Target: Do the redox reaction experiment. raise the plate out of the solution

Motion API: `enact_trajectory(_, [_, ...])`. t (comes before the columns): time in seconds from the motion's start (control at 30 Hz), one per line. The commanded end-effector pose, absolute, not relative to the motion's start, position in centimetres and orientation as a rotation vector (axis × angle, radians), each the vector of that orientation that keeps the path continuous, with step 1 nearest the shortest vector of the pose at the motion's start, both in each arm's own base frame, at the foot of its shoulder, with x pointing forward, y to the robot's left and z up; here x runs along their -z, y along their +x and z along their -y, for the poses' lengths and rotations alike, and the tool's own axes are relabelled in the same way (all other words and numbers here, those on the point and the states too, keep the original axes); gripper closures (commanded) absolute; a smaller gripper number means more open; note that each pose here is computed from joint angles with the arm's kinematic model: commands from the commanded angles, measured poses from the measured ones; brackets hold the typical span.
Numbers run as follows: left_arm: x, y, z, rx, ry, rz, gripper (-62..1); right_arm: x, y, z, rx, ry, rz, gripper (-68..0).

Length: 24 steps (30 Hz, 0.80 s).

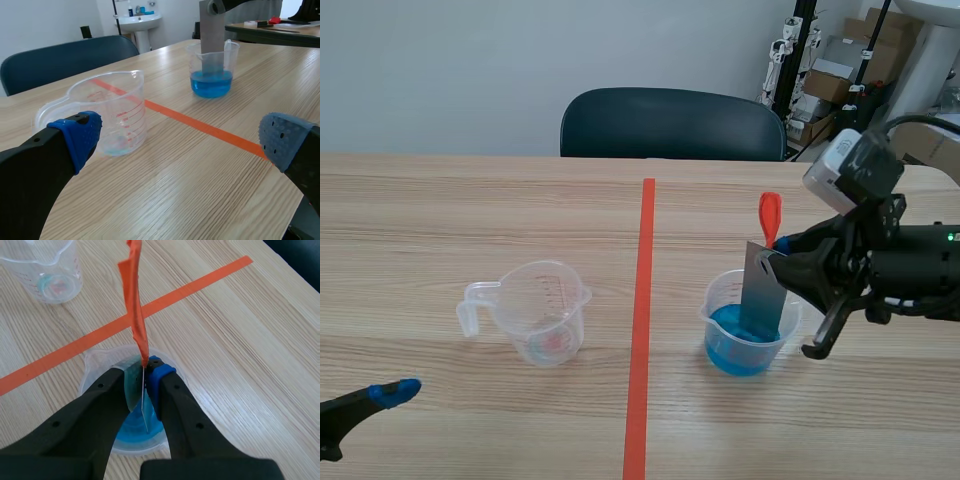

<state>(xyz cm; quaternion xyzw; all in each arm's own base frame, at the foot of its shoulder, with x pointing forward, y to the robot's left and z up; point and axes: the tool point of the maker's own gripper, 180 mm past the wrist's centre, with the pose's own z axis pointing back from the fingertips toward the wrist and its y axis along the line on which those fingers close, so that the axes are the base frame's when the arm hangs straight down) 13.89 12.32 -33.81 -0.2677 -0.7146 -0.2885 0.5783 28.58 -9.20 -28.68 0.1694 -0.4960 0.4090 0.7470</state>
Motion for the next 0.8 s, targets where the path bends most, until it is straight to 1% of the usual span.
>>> enact_trajectory(0.0, [32.2, 13.7, -13.4, 0.687, -0.632, 1.723, -62.3, 26.7, 29.1, 9.0, -0.909, 0.371, 1.135, -0.6])
enact_trajectory(0.1, [31.3, 13.4, -14.6, 0.734, -0.626, 1.715, -62.3, 26.1, 28.9, 8.8, -0.917, 0.38, 1.141, -0.6])
enact_trajectory(0.17, [30.2, 13.4, -15.7, 0.734, -0.612, 1.734, -62.3, 25.8, 28.9, 8.8, -0.914, 0.39, 1.143, -0.6])
enact_trajectory(0.3, [26.8, 13.9, -17.7, 0.699, -0.598, 1.812, -62.3, 24.6, 28.6, 8.7, -0.92, 0.412, 1.15, -0.6])
enact_trajectory(0.4, [24.1, 14.3, -18.6, 0.698, -0.613, 1.868, -62.3, 23.6, 28.3, 8.6, -0.935, 0.422, 1.158, -0.6])
enact_trajectory(0.43, [23.3, 14.3, -18.6, 0.71, -0.627, 1.878, -58.3, 23.3, 28.3, 8.6, -0.94, 0.422, 1.161, -0.6])
enact_trajectory(0.5, [21.7, 14.4, -18.6, 0.734, -0.659, 1.897, -44.8, 22.8, 28.1, 8.5, -0.944, 0.431, 1.162, -0.6])
enact_trajectory(0.53, [21.0, 14.4, -18.4, 0.751, -0.679, 1.903, -36.1, 22.6, 28.1, 8.5, -0.946, 0.434, 1.162, -0.6])
enact_trajectory(0.57, [20.4, 14.5, -18.3, 0.773, -0.696, 1.909, -29.5, 22.4, 28.1, 8.6, -0.944, 0.438, 1.163, -0.6])
enact_trajectory(0.67, [19.2, 14.8, -17.5, 0.861, -0.741, 1.905, -12.1, 21.6, 28.2, 8.7, -0.938, 0.443, 1.174, -0.6])
enact_trajectory(0.73, [18.5, 15.2, -16.9, 0.916, -0.757, 1.897, -3.4, 21.2, 28.4, 8.9, -0.922, 0.449, 1.18, -0.6])
enact_trajectory(0.77, [18.4, 15.6, -16.5, 0.946, -0.754, 1.889, -2.5, 21.0, 28.5, 9.0, -0.915, 0.453, 1.184, -0.6])
